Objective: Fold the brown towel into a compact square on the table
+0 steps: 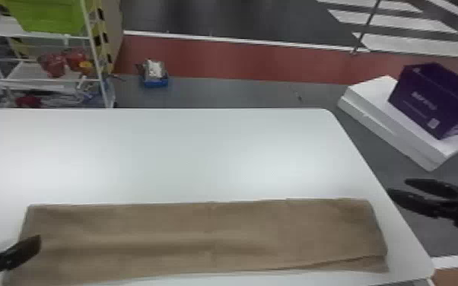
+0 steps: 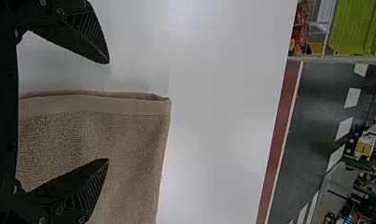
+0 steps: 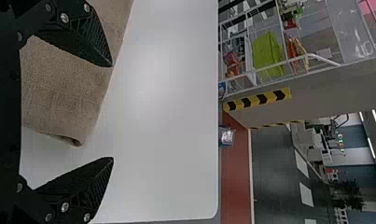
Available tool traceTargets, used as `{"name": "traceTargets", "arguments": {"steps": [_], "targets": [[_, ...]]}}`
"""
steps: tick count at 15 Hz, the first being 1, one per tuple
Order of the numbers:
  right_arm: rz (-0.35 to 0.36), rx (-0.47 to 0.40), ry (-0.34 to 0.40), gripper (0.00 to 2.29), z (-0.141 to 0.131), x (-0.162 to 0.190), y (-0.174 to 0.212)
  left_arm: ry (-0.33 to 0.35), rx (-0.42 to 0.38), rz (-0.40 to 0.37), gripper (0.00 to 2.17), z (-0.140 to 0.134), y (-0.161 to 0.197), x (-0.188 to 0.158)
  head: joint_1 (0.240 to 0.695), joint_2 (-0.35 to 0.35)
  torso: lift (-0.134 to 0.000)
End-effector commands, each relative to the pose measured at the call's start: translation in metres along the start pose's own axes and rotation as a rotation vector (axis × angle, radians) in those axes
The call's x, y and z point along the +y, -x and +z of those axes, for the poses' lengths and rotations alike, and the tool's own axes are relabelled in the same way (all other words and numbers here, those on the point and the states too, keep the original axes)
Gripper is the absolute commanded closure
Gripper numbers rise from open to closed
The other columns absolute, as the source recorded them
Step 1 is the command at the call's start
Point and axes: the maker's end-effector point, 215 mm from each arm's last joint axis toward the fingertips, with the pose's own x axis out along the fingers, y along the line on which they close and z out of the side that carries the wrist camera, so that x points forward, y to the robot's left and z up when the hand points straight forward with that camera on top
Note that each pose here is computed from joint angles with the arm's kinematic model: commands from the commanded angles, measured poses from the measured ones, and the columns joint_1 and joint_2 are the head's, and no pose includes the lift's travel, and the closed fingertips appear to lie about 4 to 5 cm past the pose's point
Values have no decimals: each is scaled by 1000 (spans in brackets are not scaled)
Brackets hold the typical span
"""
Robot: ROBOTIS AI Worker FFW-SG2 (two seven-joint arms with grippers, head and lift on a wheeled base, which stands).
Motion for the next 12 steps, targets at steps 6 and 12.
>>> {"name": "traceTargets", "arguments": {"steps": [6, 12], "targets": [[1, -8, 4, 188, 1, -2, 2, -15, 23, 34, 238, -6, -7, 11, 695, -145, -123], [1, -6, 4, 188, 1, -1, 2, -27, 47, 35, 296, -13, -6, 10, 695, -152, -123]]}}
